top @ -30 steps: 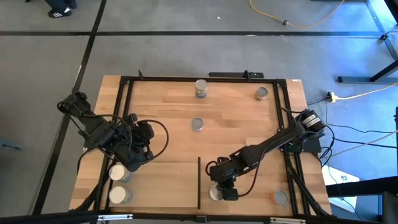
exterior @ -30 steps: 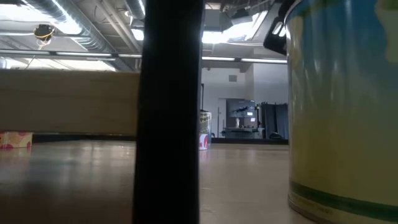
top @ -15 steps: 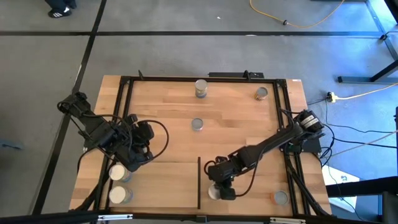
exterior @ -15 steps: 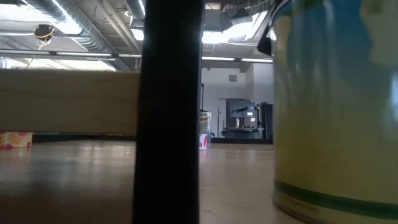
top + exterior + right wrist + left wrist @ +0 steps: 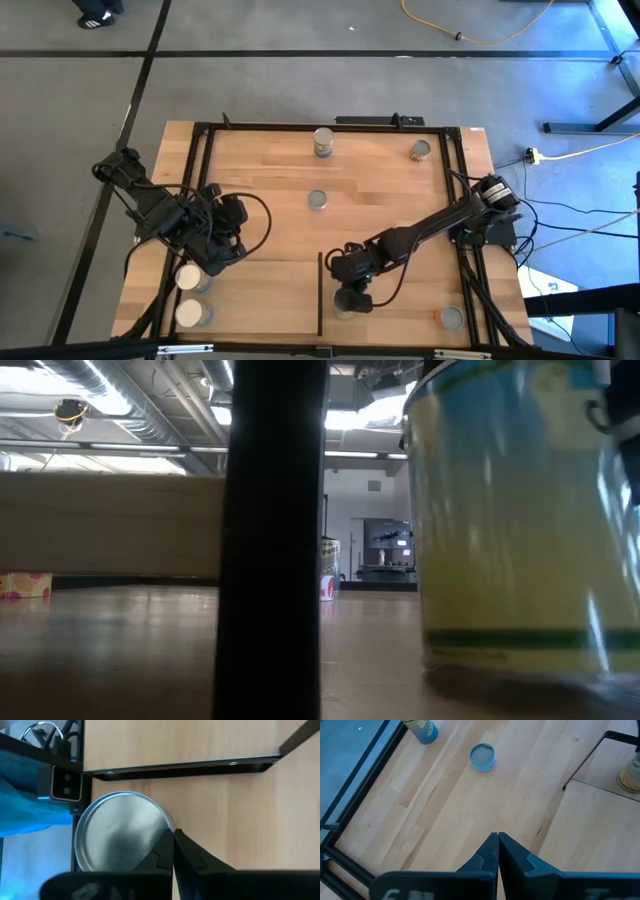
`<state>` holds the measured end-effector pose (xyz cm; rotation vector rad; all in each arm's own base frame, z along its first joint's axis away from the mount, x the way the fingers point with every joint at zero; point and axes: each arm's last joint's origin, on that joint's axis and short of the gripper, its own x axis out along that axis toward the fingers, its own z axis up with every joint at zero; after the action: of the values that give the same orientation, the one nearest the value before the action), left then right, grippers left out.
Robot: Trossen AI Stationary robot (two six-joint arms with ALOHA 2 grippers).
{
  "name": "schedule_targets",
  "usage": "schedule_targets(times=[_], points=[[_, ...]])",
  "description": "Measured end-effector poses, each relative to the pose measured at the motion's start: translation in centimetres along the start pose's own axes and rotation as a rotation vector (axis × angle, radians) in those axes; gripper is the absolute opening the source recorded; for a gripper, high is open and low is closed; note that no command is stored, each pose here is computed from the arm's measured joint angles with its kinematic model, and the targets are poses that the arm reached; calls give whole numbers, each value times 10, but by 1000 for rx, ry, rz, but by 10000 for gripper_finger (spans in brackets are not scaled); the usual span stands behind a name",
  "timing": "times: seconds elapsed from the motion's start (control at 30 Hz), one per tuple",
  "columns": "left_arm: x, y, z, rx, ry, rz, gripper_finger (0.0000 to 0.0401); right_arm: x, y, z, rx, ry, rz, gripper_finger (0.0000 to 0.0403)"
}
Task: Pick and place cans onto a shelf
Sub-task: Put the canned carrots on the shelf
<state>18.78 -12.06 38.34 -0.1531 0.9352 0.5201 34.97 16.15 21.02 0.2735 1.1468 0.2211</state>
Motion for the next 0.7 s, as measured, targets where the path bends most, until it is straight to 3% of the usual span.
schedule_targets(times=[0.7], points=[[0, 0, 0, 1, -3, 2, 0, -45, -43, 7, 40, 20, -132, 0]])
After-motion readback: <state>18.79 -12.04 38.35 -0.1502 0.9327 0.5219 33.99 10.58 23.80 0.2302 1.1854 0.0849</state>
